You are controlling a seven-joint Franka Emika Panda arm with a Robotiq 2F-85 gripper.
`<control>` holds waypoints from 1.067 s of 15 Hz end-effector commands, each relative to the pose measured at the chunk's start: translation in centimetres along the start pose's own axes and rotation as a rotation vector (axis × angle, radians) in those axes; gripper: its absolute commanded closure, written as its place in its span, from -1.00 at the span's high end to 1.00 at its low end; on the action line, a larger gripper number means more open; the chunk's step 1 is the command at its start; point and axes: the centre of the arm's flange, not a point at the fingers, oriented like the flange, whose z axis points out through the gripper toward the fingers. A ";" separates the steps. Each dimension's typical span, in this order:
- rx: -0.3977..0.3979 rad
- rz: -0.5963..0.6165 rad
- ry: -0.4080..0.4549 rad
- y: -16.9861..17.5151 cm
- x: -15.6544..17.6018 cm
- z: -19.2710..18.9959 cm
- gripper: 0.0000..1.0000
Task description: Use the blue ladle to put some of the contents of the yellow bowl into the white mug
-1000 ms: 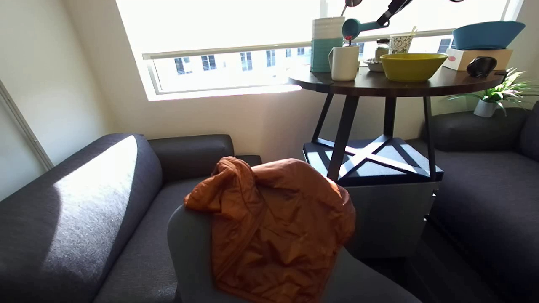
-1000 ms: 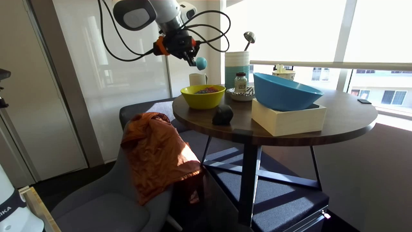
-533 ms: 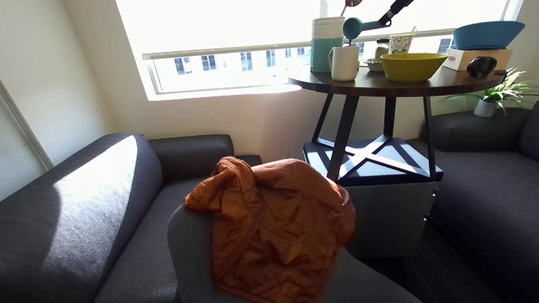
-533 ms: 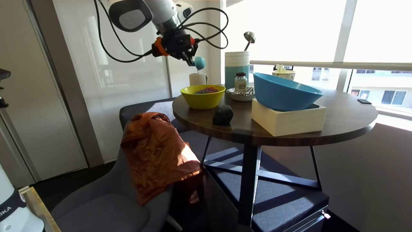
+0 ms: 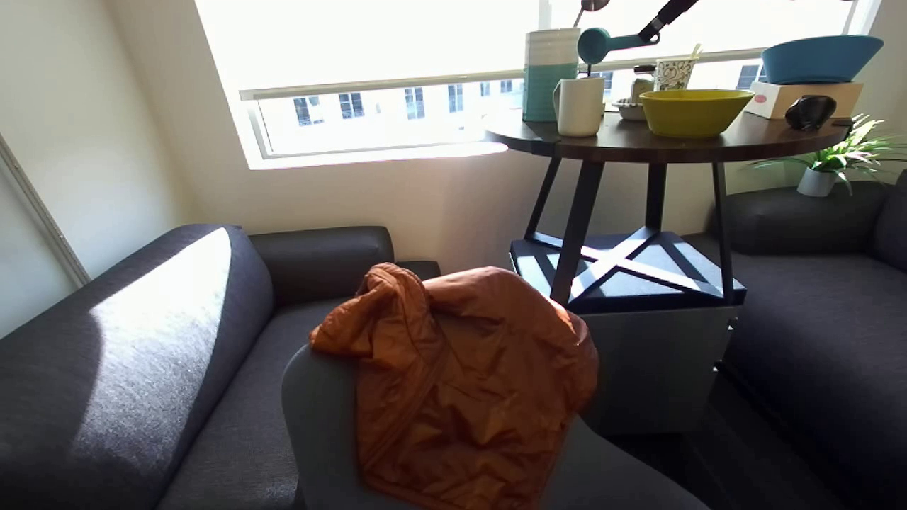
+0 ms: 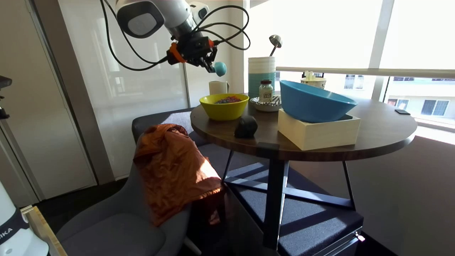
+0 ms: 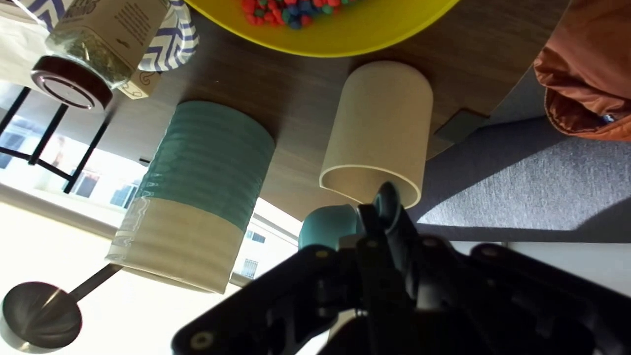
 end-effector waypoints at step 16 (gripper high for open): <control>0.104 0.068 0.021 0.8 0.7 -1.2 -0.96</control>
